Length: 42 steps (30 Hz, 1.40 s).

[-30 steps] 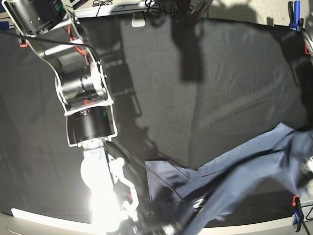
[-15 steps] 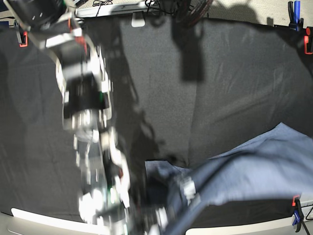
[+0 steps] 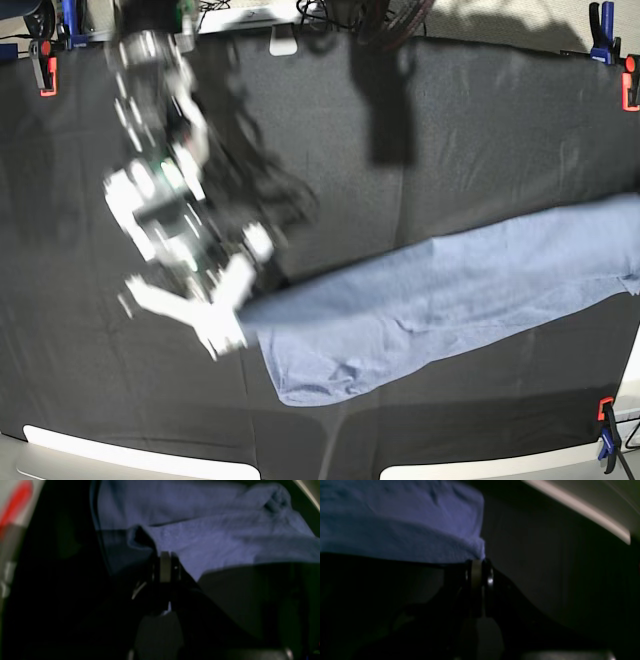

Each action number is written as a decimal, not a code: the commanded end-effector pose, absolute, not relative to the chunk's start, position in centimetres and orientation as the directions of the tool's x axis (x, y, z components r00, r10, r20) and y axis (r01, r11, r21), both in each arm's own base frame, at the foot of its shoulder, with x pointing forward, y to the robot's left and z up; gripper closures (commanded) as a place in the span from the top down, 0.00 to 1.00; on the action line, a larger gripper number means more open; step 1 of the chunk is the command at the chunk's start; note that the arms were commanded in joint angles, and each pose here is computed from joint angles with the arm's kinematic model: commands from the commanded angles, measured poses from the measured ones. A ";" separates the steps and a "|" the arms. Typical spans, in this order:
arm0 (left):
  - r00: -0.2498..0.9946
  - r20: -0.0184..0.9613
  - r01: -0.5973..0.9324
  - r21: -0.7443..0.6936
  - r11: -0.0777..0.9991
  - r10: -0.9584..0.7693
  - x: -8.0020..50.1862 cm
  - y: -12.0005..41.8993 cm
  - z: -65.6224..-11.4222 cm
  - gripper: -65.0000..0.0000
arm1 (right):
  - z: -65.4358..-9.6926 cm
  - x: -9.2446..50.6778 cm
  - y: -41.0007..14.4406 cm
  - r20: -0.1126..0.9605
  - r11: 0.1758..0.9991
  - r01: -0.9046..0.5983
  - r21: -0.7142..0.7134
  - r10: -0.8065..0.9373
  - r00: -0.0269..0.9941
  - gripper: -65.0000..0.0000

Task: Layout the t-shirt on the table in an organized manner, then fold the t-shirt properly

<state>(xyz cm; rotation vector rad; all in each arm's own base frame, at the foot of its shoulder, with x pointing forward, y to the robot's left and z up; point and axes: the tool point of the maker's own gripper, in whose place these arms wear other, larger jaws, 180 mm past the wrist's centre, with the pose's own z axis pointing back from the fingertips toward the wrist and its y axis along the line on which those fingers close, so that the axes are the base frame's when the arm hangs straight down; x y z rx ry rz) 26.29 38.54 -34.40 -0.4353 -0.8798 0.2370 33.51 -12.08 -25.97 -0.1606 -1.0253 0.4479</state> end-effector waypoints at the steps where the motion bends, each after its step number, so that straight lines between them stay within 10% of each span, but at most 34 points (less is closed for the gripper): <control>1: 0.580 0.727 -0.010 -0.444 0.896 0.367 26.5 39.6 -32.6 0.00 | -24.9 33.1 -12.8 0.803 0.901 -0.264 -0.345 0.429 0.414 0.00; 21: 0.747 0.523 -0.166 -0.451 0.877 0.410 15.5 39.8 -38.5 0.01 | -29.8 20.0 -23.4 0.632 0.933 -0.228 -0.277 0.356 0.689 0.00; 26: 0.755 0.516 -0.164 -0.448 0.879 0.404 15.4 39.8 -38.5 0.47 | -29.3 20.6 -22.0 0.682 0.944 -0.251 -0.213 0.328 0.653 0.38; 42: 0.557 0.796 0.013 -0.293 0.956 0.236 28.4 40.3 -31.9 0.51 | -26.6 29.0 -21.2 0.854 0.969 -0.244 -0.025 0.147 0.498 0.41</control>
